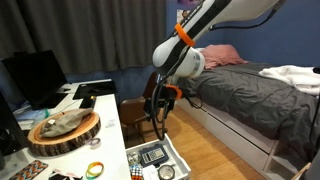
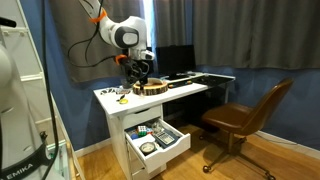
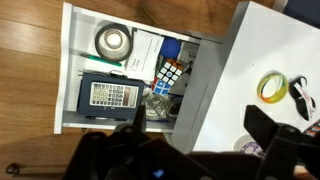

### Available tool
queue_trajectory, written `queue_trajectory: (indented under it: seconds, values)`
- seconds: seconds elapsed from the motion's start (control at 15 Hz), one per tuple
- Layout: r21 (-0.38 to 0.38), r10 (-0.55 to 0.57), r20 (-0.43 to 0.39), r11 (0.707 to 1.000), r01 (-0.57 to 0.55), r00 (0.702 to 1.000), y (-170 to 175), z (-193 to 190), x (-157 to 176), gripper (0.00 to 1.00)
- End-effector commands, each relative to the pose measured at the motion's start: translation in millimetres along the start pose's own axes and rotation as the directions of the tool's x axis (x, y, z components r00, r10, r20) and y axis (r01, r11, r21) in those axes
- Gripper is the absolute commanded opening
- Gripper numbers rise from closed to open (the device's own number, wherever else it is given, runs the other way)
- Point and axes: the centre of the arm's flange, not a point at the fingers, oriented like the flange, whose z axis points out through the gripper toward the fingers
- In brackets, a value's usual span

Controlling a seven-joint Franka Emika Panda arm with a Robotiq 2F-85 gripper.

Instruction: Open the top desktop drawer

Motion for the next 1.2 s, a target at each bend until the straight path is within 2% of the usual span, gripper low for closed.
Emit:
queue_trajectory:
  seconds: [0.0,0.27,0.47,0.67,0.73,0.8,1.13]
  values:
    - [0.091,0.009,-0.049,0.996,-0.004,0.999,9,41,7,1.0]
    - [0.188,0.065,-0.035,0.98,-0.057,0.997,26,79,13,1.0]
    - [0.229,0.082,-0.003,0.97,-0.079,0.997,40,101,22,1.0]
    - [0.228,0.058,0.009,0.972,-0.058,0.998,55,123,36,1.0]
    - [0.262,-0.005,0.03,0.965,-0.003,1.0,59,127,37,1.0]
    - [0.208,0.049,0.015,0.977,-0.051,0.999,54,112,24,1.0]
    - [0.24,0.006,0.023,0.971,-0.012,1.0,60,124,33,1.0]
